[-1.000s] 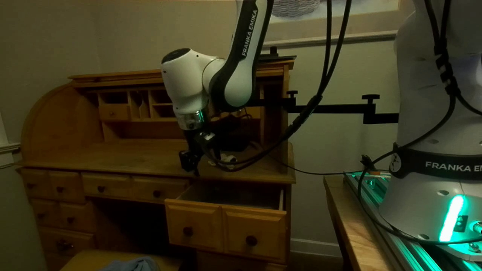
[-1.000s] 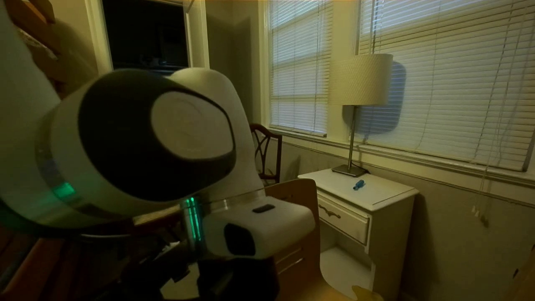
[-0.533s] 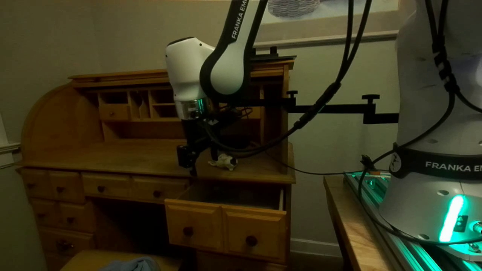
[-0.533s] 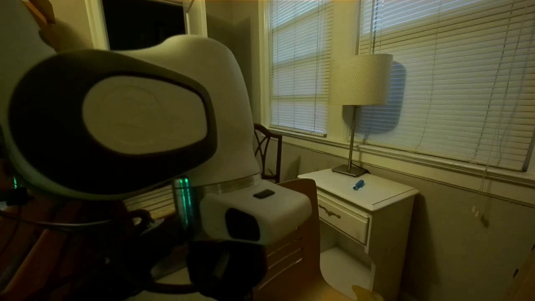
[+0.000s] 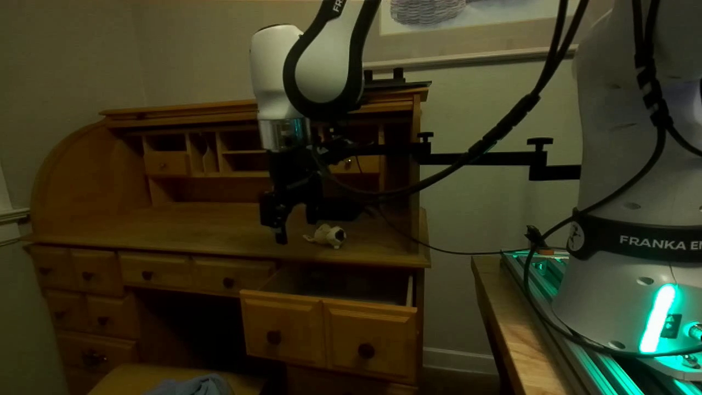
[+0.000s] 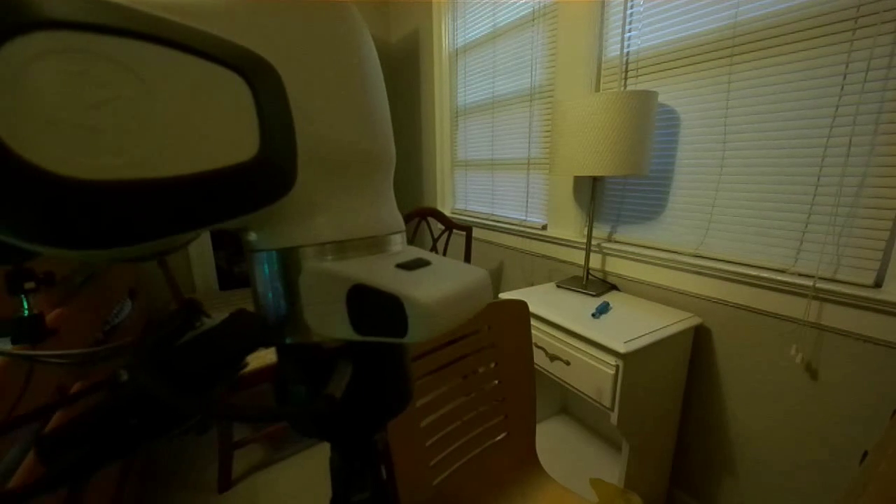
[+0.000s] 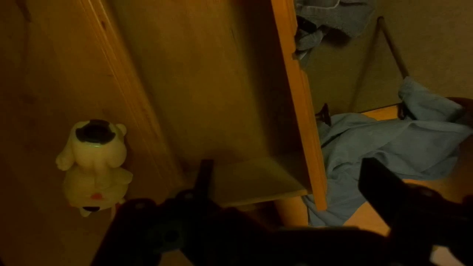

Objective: Open the rightmost drawer, and then move the white toy to the counter

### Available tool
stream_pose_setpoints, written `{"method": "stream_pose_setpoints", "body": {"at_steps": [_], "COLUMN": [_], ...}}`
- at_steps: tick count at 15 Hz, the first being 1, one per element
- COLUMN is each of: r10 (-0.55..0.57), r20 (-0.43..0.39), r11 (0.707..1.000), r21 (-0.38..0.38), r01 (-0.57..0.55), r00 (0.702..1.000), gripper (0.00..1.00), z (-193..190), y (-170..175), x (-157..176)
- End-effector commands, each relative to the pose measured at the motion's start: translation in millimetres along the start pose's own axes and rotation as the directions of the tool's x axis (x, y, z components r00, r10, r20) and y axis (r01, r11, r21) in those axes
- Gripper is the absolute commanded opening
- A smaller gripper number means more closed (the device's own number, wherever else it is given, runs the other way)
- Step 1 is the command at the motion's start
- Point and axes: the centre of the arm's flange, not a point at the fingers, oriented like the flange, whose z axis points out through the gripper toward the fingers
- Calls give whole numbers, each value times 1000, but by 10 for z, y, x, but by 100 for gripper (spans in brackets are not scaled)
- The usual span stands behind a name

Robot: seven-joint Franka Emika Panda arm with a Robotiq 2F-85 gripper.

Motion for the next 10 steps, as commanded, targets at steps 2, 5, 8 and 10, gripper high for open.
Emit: {"method": "stream_pose_setpoints", "body": {"at_steps": [2,5,8,10], "r10": [-10,-14,-6,-5], "r20": [46,63,51,53], "r11": [1000,1000,1000,1000], "r21": [28,29,7,5], "r01": [9,13,6,5], "r00": [999,998,999,999], "gripper": [100,100,100,100], "z": [-282,-359,-261,-282], "y": [96,127,94,100], "x": [-117,-122,-36,-38]}}
